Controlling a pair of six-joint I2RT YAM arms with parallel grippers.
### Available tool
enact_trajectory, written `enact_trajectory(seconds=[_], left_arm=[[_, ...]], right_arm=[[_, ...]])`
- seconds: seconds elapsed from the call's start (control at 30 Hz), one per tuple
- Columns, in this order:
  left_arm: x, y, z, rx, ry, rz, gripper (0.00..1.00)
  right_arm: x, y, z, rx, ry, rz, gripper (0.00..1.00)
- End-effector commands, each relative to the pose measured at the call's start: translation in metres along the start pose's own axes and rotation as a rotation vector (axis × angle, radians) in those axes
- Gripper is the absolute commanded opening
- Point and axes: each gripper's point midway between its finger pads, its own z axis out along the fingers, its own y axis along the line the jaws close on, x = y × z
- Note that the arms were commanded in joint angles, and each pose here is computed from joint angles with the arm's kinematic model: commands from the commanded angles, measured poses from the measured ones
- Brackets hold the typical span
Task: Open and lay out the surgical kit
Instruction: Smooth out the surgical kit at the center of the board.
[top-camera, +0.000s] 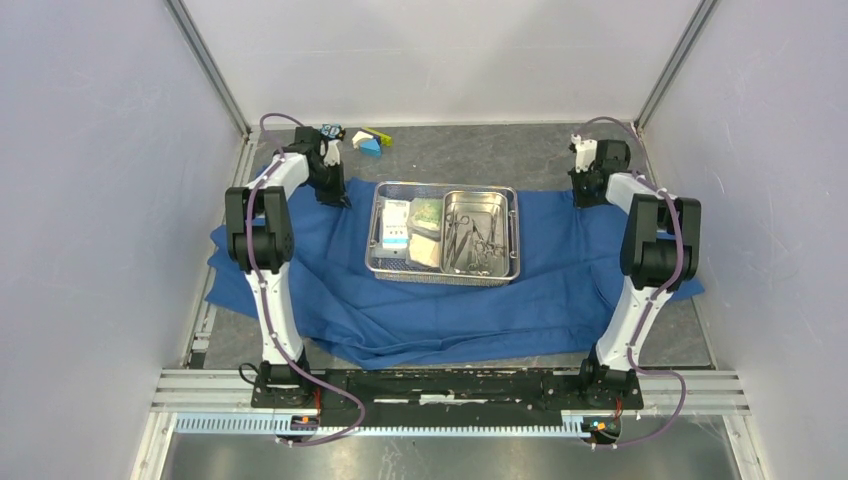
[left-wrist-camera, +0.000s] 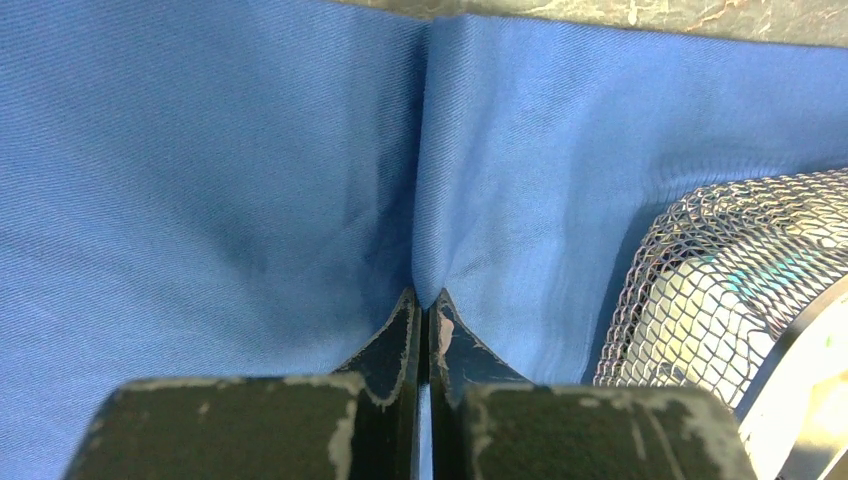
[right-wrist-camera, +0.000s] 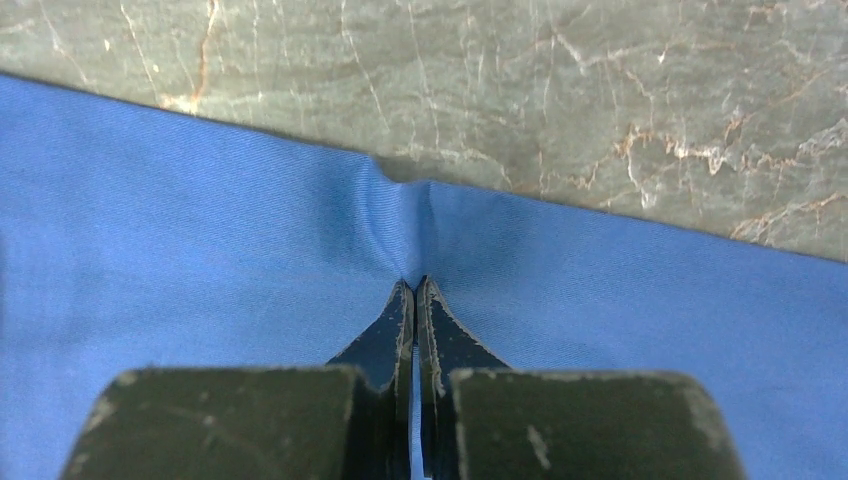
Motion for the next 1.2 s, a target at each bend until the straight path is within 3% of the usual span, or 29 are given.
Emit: enact_trajectory(seconds=[0.0,0.4,1.17], left_arm=[[-0.038,0.038,0.002,-0.092,-0.127,-0.041,0.02],[-0.075,0.04,0.014,-0.076,-0.141,-0.054,0.02],[-0.101,0.067,0.039,-0.141,-0.15,-0.076,0.02]], right_arm=[[-0.041,-0.028,0.006,0.117,-0.095,0.01,0.0],[-0.101,-0.037,0.022,0.154,-0.172,0.019,0.0],[-0.153,-0.032,0.062,0.123,-0.255,0.014,0.0]])
